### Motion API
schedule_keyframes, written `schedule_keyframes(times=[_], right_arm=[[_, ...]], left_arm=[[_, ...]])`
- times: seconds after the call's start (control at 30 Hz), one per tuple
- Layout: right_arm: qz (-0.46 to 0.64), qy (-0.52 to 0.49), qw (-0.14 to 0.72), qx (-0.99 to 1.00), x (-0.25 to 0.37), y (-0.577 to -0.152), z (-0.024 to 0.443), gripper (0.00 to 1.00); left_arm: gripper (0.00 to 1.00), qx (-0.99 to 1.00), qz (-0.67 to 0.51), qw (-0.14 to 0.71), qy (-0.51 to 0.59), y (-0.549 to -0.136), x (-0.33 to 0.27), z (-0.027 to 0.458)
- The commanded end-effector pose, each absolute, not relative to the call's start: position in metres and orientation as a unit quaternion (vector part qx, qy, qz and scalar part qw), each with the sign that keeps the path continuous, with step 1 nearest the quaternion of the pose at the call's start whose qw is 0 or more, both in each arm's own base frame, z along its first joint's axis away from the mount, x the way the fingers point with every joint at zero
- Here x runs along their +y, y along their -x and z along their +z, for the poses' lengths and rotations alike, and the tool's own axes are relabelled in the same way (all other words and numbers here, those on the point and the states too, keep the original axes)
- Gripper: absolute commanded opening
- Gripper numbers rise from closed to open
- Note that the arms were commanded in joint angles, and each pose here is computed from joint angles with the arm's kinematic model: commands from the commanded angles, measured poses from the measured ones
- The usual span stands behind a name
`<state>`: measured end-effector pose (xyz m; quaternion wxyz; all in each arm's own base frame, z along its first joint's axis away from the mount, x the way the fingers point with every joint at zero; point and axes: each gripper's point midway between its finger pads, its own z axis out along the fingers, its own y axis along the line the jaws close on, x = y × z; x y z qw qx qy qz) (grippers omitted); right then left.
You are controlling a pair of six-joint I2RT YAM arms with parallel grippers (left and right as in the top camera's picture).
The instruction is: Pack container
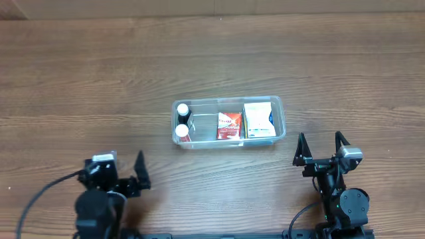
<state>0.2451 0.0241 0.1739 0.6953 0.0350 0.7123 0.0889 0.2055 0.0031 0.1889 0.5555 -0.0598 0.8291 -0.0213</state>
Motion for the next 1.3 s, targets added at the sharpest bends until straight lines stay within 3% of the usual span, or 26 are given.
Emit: schedule_keyframes(times=[0.0,0.17,0.37,1.27], right_arm=[[0.084,-0.038,0.697,0.711,0.022,-0.245,0.172,1.0],[0.084,-0.038,0.697,0.711,0.022,-0.245,0.172,1.0],[0.084,-0.038,0.697,0.711,0.022,-0.245,0.172,1.0],[0.084,-0.038,0.697,0.711,0.022,-0.245,0.172,1.0]], left_arm=[[1.0,0.783,-0.066,0.618,0.027,-0.225,-0.014,0.175],[1.0,0.675,-0.038,0.736,-0.022,-0.245,-0.018,0.196],[1.0,0.733,-0.037,0.678,-0.021,-0.246,-0.017,0.156],[1.0,0.735,-0.037,0.677,-0.021,-0.246,-0.017,0.155]])
